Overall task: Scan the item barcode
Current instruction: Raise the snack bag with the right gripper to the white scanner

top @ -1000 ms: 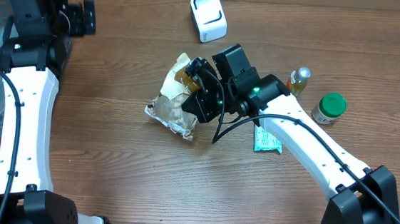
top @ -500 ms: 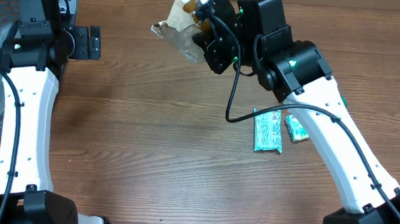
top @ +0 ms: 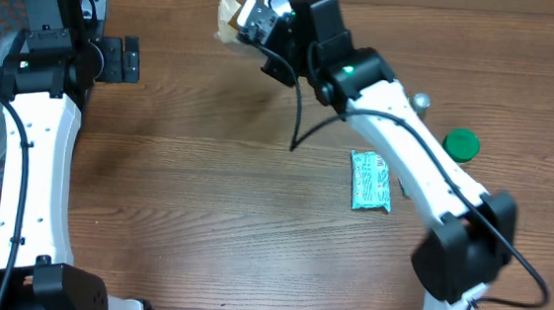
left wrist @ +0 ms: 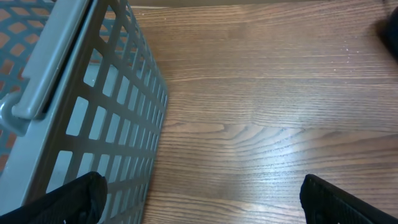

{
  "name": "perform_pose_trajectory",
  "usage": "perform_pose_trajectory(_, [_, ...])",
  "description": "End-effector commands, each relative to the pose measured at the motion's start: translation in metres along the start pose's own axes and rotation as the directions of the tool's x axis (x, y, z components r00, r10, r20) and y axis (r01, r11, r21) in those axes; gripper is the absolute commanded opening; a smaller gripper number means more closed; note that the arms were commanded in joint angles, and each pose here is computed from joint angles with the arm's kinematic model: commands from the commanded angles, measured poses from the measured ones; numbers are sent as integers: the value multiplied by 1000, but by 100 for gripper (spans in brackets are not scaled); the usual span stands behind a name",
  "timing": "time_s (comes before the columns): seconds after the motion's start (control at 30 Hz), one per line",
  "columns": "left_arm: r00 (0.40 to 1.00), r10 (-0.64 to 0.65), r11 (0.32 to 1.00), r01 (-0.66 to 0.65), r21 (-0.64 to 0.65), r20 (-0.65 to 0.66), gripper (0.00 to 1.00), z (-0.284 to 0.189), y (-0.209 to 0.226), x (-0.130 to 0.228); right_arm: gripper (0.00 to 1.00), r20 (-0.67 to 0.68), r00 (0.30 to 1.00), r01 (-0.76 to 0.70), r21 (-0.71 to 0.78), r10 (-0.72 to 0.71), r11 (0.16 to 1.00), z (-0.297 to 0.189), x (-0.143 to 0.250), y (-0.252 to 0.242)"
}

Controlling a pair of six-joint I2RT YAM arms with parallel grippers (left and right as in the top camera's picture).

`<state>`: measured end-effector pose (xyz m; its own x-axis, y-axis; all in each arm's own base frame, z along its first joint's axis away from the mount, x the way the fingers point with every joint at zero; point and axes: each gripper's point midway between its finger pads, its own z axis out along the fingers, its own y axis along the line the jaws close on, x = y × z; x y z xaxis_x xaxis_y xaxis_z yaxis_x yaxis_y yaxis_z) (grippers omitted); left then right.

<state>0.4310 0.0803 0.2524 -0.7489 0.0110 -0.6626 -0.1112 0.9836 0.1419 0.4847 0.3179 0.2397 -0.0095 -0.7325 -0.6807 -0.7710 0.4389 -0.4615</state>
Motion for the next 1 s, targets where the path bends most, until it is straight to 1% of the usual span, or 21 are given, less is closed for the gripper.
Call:
perform_pose_trajectory(0.0, [1000,-18,1000,18,6,8,100,-1,2,-3,4,-39,998,56,130,-51,990,24,11,-22])
perform_pose_trajectory(0.07, [1000,-18,1000,18,6,7,100,-1,2,-2,4,-20,999,53,187,-50,981,36,12,-34])
perform_pose_trajectory(0.27, [1000,-18,1000,18,6,8,100,-1,2,-3,4,44,995,73,275,-89,959,68,18,-54])
perform_pose_trajectory(0.37, [1000,-18,1000,18,5,8,100,-1,2,-3,4,54,992,92,315,-115,945,81,25,-62])
perform_pose_trajectory(0.5, [1000,-18,1000,18,6,8,100,-1,2,-3,4,30,986,147,340,-167,929,92,40,-70])
perform_pose_trajectory(0.63, [1000,-18,1000,18,6,7,100,-1,2,-2,4,35,987,134,362,-157,922,98,51,-80])
perform_pose_trajectory(0.77, [1000,-18,1000,18,6,8,100,-1,2,-3,4,83,995,14,363,-47,932,98,55,-85])
perform_pose_trajectory(0.83, [1000,-18,1000,18,6,8,100,-1,2,-3,4,102,994,-9,370,-31,929,97,53,-88])
perform_pose_trajectory(0.87, [1000,-18,1000,18,6,8,100,-1,2,-3,4,133,990,-9,375,-44,927,95,45,-90])
perform_pose_trajectory(0.97, [1000,-18,1000,18,6,8,100,-1,2,-3,4,172,983,-14,402,-61,916,91,35,-96])
